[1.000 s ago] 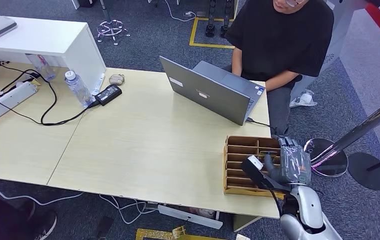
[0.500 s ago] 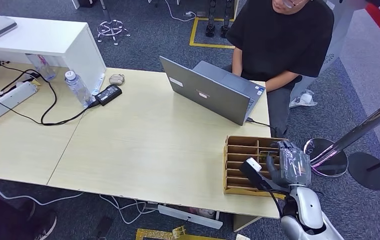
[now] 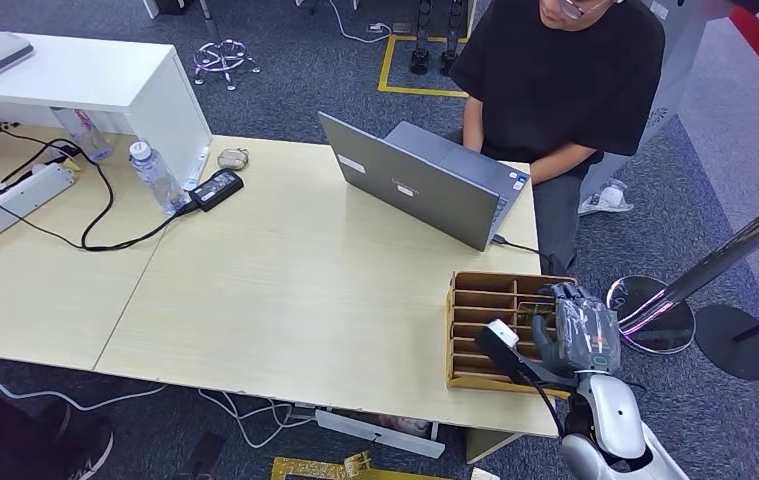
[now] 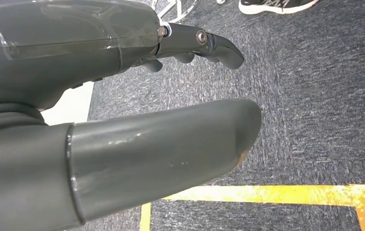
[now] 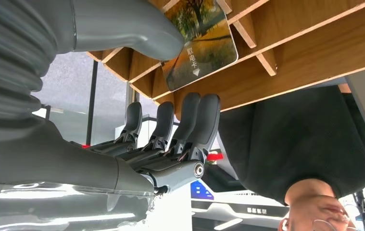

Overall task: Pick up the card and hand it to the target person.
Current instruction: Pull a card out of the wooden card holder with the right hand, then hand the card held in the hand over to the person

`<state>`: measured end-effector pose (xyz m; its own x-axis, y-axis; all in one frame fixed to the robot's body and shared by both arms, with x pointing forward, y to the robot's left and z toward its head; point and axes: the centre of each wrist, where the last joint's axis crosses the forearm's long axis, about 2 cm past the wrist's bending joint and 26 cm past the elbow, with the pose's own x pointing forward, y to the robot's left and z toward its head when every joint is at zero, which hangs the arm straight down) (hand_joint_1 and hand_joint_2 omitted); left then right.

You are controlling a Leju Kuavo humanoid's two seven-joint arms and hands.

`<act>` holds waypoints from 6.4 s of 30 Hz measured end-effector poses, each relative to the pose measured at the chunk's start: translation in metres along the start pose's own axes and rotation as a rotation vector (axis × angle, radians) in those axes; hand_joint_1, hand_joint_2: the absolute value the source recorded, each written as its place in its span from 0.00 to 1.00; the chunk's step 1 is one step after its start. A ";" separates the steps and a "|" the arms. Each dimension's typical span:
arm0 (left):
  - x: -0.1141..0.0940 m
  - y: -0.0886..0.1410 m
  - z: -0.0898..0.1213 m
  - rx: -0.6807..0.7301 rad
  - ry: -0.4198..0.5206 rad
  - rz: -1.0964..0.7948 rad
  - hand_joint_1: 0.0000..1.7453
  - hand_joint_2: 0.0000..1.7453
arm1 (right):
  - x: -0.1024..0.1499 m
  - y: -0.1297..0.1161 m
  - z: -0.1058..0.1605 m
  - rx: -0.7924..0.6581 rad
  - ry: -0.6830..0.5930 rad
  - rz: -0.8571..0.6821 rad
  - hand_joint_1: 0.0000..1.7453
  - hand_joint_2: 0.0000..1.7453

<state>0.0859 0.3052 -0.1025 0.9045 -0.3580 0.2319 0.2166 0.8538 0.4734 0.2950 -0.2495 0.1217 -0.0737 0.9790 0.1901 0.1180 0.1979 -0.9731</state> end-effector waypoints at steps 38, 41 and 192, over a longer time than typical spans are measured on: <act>0.000 0.000 0.000 0.001 0.001 0.000 0.00 0.00 | 0.005 0.004 0.003 0.043 -0.017 0.012 0.78 1.00; 0.000 0.000 0.000 0.001 0.001 0.000 0.00 0.00 | 0.005 0.004 0.003 0.043 -0.018 0.012 0.77 1.00; 0.004 -0.011 0.004 -0.082 0.013 -0.074 0.00 0.00 | -0.041 -0.018 -0.043 -0.306 -0.019 -0.301 0.00 1.00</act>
<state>0.0855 0.2926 -0.1031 0.8895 -0.4169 0.1872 0.3122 0.8535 0.4173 0.3386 -0.2907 0.1376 -0.1677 0.8746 0.4549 0.3767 0.4833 -0.7903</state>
